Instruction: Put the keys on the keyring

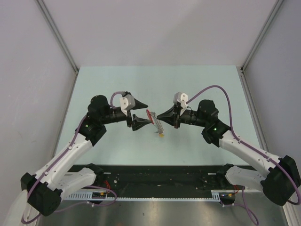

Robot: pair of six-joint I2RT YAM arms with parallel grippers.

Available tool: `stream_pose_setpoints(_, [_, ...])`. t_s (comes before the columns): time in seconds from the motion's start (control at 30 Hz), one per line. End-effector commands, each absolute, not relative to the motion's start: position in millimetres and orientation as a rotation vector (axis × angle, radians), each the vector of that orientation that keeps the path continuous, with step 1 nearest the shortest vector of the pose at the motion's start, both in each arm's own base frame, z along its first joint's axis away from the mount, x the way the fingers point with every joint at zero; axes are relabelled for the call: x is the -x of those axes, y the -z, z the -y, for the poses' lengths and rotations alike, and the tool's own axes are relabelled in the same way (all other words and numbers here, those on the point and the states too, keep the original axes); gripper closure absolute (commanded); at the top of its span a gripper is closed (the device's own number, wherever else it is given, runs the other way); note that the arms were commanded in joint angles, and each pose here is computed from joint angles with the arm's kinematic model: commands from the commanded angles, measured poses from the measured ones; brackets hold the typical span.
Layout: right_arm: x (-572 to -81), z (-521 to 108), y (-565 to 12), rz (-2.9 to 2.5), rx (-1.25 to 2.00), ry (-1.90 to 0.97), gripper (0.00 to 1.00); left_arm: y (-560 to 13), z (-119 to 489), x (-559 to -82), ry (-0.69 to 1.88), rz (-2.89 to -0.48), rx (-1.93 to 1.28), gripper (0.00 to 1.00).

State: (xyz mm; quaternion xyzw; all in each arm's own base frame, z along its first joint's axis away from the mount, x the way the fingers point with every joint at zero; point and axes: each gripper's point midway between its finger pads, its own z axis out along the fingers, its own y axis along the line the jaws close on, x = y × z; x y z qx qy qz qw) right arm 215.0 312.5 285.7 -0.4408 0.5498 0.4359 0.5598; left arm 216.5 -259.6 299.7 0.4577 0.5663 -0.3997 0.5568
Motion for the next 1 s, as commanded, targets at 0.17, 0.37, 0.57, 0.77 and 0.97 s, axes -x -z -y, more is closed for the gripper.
stream_pose_setpoints(0.17, [-196,-313,-313,-1.174,1.114,-1.052,1.00,-287,261,-192,1.003,-1.282,-1.241,0.46])
stream_pose_setpoints(0.37, [-195,-317,-312,-1.179,1.134,-1.044,1.00,-281,262,-192,1.022,-1.309,-1.245,0.66])
stream_pose_setpoints(0.57, [-195,-321,-309,-1.186,1.143,-1.042,1.00,-270,269,-188,1.050,-1.345,-1.274,0.68])
stream_pose_setpoints(0.77, [-196,-321,-308,-1.189,1.141,-1.030,1.00,-264,273,-185,1.072,-1.370,-1.300,0.69])
stream_pose_setpoints(0.97, [-197,-321,-307,-1.193,1.145,-1.028,1.00,-264,275,-178,1.111,-1.355,-1.321,0.70])
